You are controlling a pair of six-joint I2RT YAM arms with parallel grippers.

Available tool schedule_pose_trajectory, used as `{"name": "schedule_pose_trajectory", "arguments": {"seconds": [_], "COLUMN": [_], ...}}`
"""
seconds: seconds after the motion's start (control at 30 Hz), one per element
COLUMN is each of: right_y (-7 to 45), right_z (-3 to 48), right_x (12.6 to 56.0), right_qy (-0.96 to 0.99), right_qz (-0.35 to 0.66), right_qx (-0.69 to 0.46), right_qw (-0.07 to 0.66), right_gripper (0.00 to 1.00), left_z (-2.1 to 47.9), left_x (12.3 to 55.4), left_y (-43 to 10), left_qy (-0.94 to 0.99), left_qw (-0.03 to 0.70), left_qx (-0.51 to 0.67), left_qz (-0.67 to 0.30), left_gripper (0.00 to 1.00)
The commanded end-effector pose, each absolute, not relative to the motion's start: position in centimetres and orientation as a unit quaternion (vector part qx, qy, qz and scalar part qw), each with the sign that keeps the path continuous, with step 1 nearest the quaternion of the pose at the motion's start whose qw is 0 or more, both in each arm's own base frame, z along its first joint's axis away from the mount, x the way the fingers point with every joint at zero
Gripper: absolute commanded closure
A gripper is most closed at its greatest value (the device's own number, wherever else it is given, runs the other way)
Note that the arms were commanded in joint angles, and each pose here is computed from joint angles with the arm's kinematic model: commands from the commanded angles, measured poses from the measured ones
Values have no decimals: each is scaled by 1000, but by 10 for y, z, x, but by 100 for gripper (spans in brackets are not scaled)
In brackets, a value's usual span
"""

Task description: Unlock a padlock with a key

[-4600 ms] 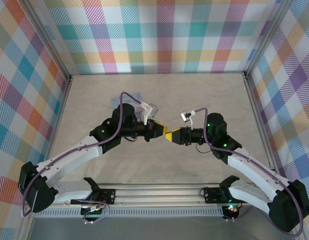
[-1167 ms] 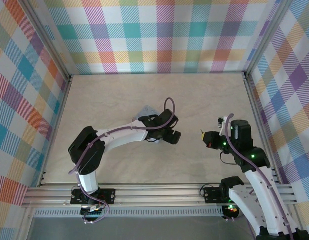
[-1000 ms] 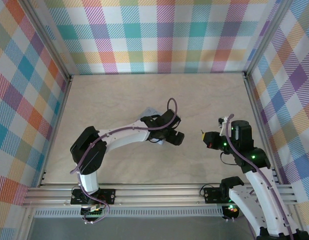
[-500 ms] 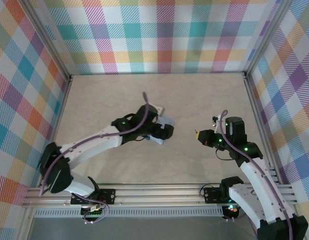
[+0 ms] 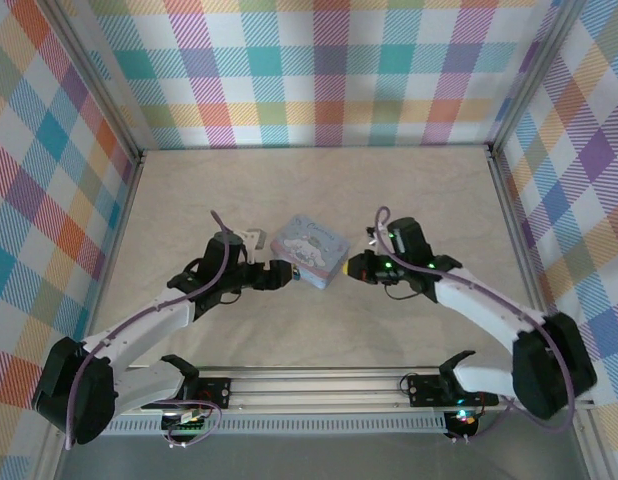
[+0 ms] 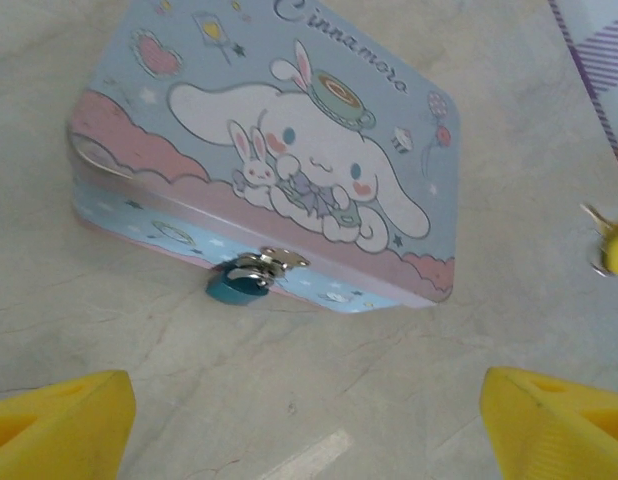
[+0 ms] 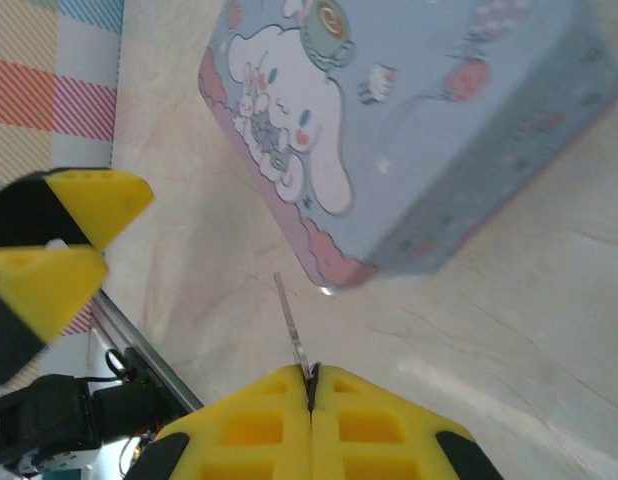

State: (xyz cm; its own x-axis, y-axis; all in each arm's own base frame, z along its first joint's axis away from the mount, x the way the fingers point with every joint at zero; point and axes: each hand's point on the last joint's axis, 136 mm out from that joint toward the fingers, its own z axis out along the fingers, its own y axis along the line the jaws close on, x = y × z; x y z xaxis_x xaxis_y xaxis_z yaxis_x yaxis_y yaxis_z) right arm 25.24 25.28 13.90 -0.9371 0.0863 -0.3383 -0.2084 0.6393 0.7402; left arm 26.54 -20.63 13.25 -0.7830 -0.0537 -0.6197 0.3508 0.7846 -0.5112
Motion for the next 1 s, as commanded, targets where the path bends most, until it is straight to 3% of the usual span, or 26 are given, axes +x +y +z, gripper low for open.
{"name": "schedule_pose_trajectory", "arguments": {"seconds": [0.0,0.43,0.97], "right_y": [290,337,318], "right_z": [172,126,66], "right_x": [280,324,305], "right_qy": [854,861,899], "right_qz": [470,474,417], "right_qx": [-60,-56,-35], "right_qw": [215,179,128], "right_gripper": [100,100,100], "left_z": [138,97,62], "left_x": [267,280,301], "left_y": [-220,-222,-229], "left_qy": [863,866,868], "left_qw": [339,349,356], "left_qx": [123,148,146], "left_qz": [-353,-327,-314], "left_gripper": [12,16,24]}}
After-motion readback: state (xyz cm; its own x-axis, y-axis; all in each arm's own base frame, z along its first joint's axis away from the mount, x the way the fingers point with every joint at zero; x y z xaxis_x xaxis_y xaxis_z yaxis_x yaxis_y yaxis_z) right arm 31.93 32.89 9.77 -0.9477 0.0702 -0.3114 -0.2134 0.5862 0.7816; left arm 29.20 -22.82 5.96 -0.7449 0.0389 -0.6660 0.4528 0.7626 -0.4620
